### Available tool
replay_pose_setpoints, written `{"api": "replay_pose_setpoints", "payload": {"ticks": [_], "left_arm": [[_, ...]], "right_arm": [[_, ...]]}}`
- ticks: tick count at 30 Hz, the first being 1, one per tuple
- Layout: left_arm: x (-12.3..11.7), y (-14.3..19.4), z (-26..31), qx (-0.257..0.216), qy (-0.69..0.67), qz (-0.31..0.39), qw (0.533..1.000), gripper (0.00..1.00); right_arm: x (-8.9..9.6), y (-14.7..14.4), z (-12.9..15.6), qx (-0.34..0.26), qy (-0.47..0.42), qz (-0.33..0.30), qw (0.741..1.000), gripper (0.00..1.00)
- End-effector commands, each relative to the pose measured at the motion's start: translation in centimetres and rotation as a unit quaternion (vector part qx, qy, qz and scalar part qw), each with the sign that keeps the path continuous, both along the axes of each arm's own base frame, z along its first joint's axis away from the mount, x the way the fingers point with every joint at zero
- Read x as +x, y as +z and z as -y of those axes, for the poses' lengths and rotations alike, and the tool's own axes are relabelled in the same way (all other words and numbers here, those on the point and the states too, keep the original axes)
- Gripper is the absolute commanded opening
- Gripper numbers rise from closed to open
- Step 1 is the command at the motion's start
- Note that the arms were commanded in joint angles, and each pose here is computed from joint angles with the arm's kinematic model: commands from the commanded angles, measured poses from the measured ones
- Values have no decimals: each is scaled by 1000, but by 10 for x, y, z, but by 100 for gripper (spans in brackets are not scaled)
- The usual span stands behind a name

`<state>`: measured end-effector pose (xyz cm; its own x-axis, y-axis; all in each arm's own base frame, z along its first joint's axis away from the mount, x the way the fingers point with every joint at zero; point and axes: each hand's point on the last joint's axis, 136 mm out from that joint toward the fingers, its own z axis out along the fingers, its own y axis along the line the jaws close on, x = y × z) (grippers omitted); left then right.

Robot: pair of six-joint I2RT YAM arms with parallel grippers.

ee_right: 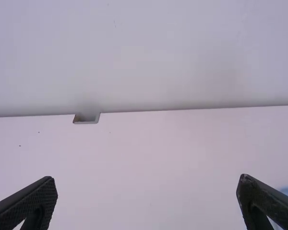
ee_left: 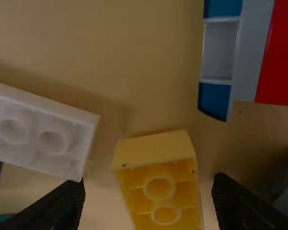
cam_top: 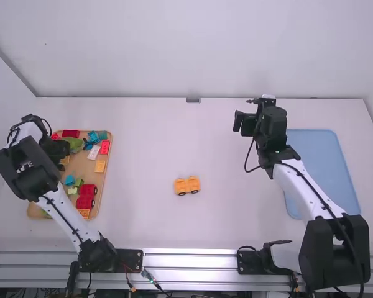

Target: Assemble lego blocks to make yellow taxi

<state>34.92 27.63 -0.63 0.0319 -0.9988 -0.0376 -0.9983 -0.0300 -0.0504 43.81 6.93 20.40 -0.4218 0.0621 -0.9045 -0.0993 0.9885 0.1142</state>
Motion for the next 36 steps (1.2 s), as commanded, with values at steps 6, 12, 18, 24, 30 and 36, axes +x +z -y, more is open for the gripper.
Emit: {"api": "replay_pose_setpoints", "payload": {"ticks": [6, 12, 18, 24, 30, 36], "left_arm": [[-2, -11, 10, -11, 31, 1, 999, 61], [0, -16, 14, -19, 31, 10, 999, 54], [4, -17, 18, -24, 26, 16, 999, 55], [9, -17, 23, -34, 23, 26, 999, 58], [9, -16, 23, -37, 24, 28, 999, 57], [11, -16, 26, -38, 19, 28, 999, 48]], "right_arm": [[7, 15, 0, 5, -2, 15, 1000, 99], [7, 15, 0, 5, -2, 15, 1000, 99], [7, 15, 0, 5, -2, 15, 1000, 99], [7, 15, 0, 5, -2, 15, 1000, 99], [7, 15, 0, 5, -2, 15, 1000, 99], [7, 15, 0, 5, -2, 15, 1000, 99]]}}
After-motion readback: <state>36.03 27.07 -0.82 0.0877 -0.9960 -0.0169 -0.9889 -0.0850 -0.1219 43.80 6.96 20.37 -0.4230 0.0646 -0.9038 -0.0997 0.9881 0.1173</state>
